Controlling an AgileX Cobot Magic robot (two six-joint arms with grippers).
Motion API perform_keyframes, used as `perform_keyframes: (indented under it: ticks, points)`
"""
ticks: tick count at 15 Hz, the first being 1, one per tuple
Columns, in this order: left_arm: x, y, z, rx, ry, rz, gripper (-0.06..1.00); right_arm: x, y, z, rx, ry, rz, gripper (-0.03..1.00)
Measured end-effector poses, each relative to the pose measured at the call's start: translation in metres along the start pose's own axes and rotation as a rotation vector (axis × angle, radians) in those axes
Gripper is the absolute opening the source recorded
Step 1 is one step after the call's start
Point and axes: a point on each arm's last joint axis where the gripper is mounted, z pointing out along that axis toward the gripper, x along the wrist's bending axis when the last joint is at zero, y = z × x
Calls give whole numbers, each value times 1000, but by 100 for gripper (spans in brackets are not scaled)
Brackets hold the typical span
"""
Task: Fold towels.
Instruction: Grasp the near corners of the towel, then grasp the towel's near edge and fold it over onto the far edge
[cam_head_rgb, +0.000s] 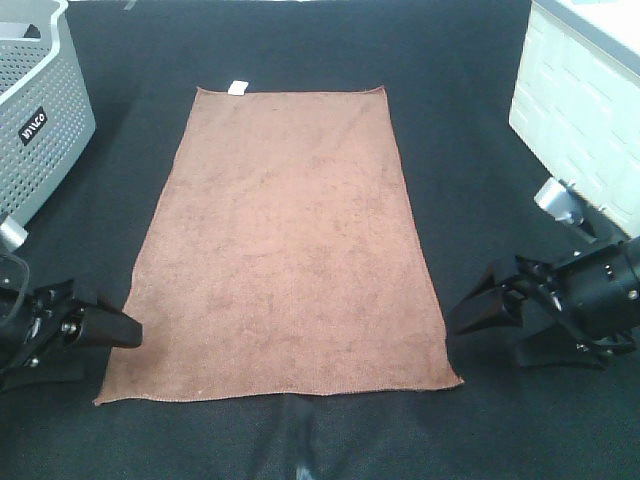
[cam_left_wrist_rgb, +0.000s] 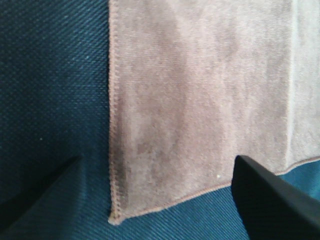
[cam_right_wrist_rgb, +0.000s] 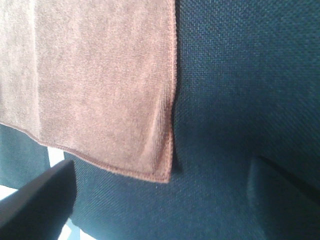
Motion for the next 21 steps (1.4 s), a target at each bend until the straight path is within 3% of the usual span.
perform_keyframes:
  ticks: [4,7,9,12,15,16,21]
  points:
    - [3,0,10,24,-24,-28,75,-4,3,15,24,17,-7,85]
    - [0,7,20,54,-94,-32,74,14,8,39,78,38,-74,80]
    - [1,9,24,66,-110,-34,67,20,15,48,83,66,-63,75]
    - [-5,4,35,99,-88,10,40,18,23,56,87,80,-49,49]
    - [-9,1,42,114,-46,46,4,18,23,56,87,79,-44,13]
    - [-8,1,43,114,-45,45,0,18,23,56,88,79,-34,0]
    - [-9,1,42,114,-50,43,0,20,23,53,96,74,3,0]
